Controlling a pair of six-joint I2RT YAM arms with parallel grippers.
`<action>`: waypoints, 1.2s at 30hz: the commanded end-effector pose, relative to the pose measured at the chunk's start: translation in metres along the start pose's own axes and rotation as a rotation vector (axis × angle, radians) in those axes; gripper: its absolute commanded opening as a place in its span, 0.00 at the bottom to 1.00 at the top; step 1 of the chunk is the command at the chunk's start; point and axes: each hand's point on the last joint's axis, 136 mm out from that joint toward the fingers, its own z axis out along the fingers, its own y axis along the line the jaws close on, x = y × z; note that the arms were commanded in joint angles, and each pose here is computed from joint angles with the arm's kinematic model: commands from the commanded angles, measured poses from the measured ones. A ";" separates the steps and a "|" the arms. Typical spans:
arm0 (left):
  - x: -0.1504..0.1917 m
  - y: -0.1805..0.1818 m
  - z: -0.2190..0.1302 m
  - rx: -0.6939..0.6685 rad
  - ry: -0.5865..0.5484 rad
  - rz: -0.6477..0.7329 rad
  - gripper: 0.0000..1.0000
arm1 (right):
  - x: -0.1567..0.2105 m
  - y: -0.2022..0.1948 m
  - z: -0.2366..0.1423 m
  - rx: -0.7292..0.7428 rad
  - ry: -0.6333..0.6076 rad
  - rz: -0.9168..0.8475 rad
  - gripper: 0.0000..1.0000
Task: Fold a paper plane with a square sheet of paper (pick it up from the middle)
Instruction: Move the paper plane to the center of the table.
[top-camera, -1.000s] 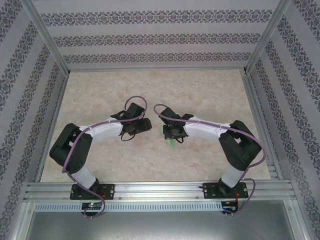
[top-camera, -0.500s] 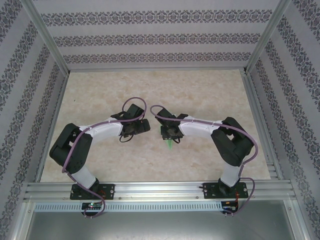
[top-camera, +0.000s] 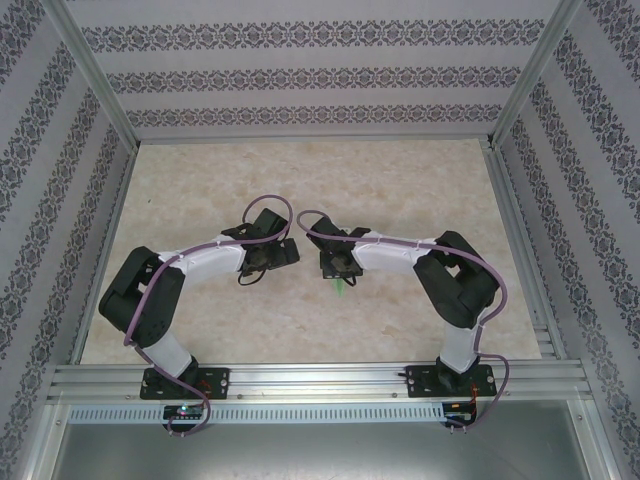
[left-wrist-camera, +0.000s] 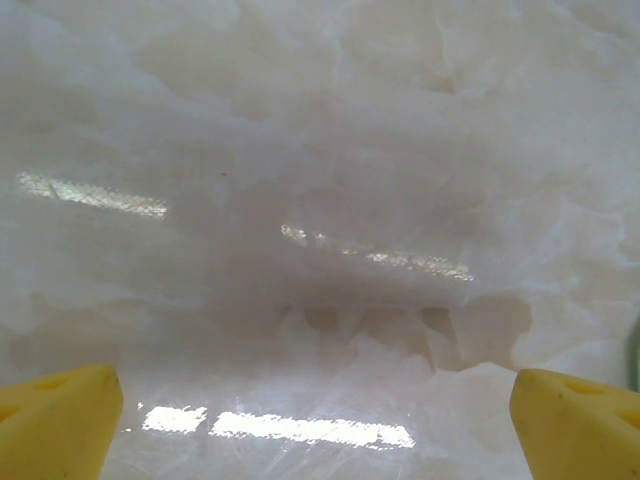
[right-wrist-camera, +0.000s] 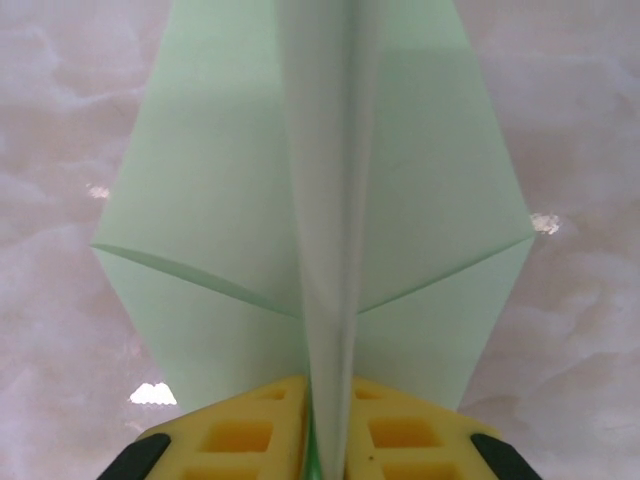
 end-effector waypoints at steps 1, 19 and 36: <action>-0.016 0.001 -0.012 -0.002 -0.039 -0.021 1.00 | 0.003 -0.005 0.009 0.049 0.003 0.007 0.12; -0.022 0.018 -0.023 0.011 -0.043 -0.055 1.00 | -0.125 -0.008 -0.016 -0.015 -0.160 -0.027 0.09; -0.015 0.016 -0.013 0.014 0.005 -0.048 1.00 | -0.138 0.005 0.033 0.018 -0.071 0.004 0.13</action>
